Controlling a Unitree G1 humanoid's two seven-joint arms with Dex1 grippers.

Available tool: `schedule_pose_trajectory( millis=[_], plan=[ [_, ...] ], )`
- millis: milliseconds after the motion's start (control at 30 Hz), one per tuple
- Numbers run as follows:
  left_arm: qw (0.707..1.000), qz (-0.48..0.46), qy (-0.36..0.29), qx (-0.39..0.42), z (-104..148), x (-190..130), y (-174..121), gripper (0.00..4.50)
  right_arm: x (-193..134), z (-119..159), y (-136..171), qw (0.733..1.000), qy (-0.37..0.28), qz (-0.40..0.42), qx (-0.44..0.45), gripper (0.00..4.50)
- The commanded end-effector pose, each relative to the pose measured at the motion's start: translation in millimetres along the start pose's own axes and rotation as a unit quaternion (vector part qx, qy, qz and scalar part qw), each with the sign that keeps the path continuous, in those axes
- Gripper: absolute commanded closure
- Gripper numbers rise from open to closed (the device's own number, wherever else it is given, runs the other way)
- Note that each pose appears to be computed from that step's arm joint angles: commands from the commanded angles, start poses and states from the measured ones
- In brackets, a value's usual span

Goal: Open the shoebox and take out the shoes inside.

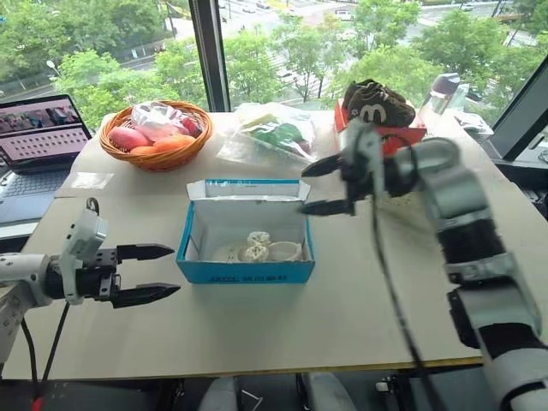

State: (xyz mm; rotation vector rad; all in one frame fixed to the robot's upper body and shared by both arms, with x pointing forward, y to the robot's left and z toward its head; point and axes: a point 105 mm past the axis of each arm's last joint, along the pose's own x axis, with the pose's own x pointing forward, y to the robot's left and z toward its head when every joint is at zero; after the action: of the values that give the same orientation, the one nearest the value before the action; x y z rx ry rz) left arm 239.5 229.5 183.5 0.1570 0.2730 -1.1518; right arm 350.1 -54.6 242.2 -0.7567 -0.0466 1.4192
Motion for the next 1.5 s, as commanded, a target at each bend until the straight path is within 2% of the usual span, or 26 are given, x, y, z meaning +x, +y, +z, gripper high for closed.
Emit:
schedule_pose_trajectory(
  millis=[33, 367, 767, 1100, 1200, 1500],
  plan=[
    [1.000, -0.001, -0.009, 0.017, 7.3, 1.0, -3.4, 0.00, 6.6, 4.0, 0.5, 0.997, 0.026, 0.028, -0.074, 0.01],
    [1.000, 0.015, -0.013, 0.010, 2.0, -0.1, -8.9, 0.00, 27.2, -5.0, 6.9, 0.979, 0.063, 0.105, -0.163, 0.01],
    [0.999, 0.039, -0.015, 0.008, -0.6, -4.6, -11.9, 0.00, 57.9, 4.5, 26.5, 0.966, 0.018, 0.157, -0.206, 0.01],
    [0.999, 0.041, -0.014, 0.010, 1.5, -6.0, -13.6, 0.00, 70.3, -8.9, 41.5, 0.959, 0.026, 0.181, -0.216, 0.01],
    [0.999, 0.042, -0.013, 0.011, 2.0, -6.1, -13.5, 0.00, 71.9, -7.5, 38.9, 0.962, 0.023, 0.173, -0.211, 0.73],
    [0.999, 0.041, -0.011, 0.013, 3.4, -5.0, -12.8, 0.00, 72.0, 1.7, 28.7, 0.966, 0.006, 0.146, -0.215, 3.81]
  ],
)
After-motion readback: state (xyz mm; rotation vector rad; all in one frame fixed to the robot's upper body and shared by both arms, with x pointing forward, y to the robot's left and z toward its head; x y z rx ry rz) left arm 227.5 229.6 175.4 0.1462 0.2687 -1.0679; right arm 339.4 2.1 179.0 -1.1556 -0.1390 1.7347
